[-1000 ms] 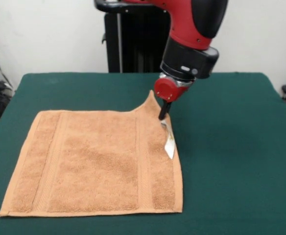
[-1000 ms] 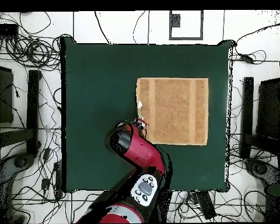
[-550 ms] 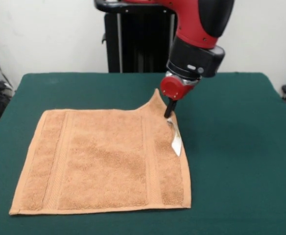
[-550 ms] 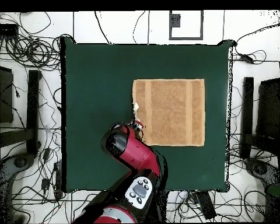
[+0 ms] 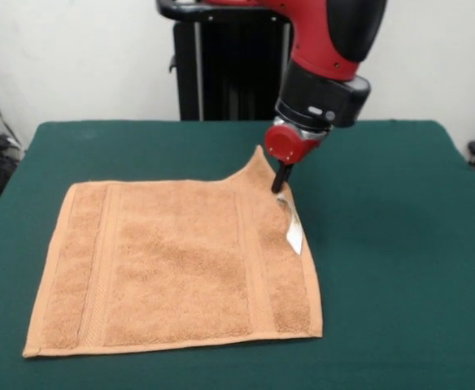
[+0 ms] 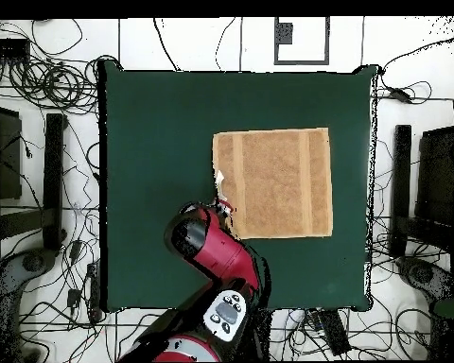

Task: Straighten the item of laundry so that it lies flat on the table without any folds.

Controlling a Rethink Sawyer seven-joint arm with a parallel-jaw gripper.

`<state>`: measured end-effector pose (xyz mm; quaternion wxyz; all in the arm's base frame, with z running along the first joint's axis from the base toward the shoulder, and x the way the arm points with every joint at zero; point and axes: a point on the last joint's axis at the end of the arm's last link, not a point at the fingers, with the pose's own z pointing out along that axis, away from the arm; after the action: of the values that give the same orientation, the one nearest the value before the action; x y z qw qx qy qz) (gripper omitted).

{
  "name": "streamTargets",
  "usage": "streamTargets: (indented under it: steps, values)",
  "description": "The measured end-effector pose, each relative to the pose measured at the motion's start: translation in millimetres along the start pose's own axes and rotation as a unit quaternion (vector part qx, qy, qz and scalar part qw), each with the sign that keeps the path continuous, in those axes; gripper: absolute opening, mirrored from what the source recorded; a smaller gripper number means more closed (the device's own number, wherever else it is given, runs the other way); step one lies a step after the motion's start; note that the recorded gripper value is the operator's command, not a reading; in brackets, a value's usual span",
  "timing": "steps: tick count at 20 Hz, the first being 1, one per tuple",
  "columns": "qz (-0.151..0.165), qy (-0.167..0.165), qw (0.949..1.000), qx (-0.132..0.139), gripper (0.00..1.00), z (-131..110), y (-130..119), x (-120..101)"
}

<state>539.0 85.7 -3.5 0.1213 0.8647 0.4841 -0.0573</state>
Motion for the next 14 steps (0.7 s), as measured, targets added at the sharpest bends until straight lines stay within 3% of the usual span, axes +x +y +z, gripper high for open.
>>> streamTargets:
  steps: [14]
  values:
    - [0.014,0.001,0.9999,0.0,0.0,-1.3,-2.7,4.9]
